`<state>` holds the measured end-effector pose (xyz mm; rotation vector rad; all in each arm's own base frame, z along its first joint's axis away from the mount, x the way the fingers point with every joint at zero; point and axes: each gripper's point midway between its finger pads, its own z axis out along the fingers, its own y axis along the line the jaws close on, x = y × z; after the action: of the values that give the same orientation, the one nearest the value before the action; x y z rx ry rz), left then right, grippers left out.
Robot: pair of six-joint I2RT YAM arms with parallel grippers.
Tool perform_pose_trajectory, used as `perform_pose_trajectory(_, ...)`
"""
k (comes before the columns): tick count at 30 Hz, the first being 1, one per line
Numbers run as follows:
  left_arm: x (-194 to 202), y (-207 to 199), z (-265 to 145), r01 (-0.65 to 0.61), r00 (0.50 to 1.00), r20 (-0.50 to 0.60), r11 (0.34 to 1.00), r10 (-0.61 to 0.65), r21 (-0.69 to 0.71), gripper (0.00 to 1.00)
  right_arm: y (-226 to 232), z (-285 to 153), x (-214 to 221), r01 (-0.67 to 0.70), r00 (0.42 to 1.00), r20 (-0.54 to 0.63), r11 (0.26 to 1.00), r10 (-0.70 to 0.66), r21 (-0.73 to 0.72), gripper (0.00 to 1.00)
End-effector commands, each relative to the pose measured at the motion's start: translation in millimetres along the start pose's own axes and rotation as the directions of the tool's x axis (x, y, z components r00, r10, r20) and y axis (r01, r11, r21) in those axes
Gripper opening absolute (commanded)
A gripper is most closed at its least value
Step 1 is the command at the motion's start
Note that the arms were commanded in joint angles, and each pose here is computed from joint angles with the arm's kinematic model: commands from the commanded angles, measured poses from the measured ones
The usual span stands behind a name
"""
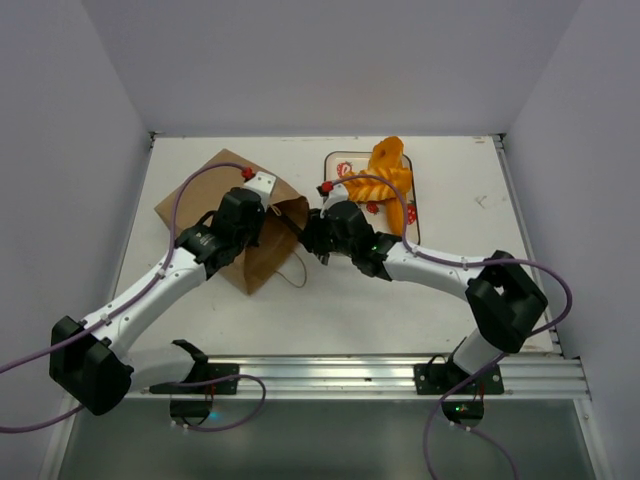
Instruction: Take the fake bread out of the paper bag
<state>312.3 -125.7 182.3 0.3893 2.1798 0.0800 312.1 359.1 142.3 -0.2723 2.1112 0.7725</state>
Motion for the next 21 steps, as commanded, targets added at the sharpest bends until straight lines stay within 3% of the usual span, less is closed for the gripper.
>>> perform_pose_trajectory(1,-6.5,15.7,-5.1,-0.007,1.000,0.019,0.997,0.008,-0.081,0.00,9.6,-0.8,-48.7,-0.039,0.985,0.168,0.999,0.036,0.013,0.08)
perform_pose_trajectory(6,-5.5,23.9,-5.1,0.004,1.000,0.014,0.991,-0.002,-0.133,0.00,1.7,3.2,-42.2,-0.031,0.991,0.131,0.998,0.023,0.061,0.12)
perform_pose_trajectory(9,-5.9,18.7,-5.3,0.006,1.000,0.017,0.995,-0.004,-0.102,0.00,11.5,8.4,-31.7,-0.029,0.996,0.081,1.000,0.028,0.008,0.22)
perform_pose_trajectory(21,-3.1,8.8,-0.6,-0.007,1.000,0.002,0.999,0.007,-0.053,0.00,33.0,22.9,-13.6,-0.183,0.982,0.017,0.977,0.186,-0.108,0.36)
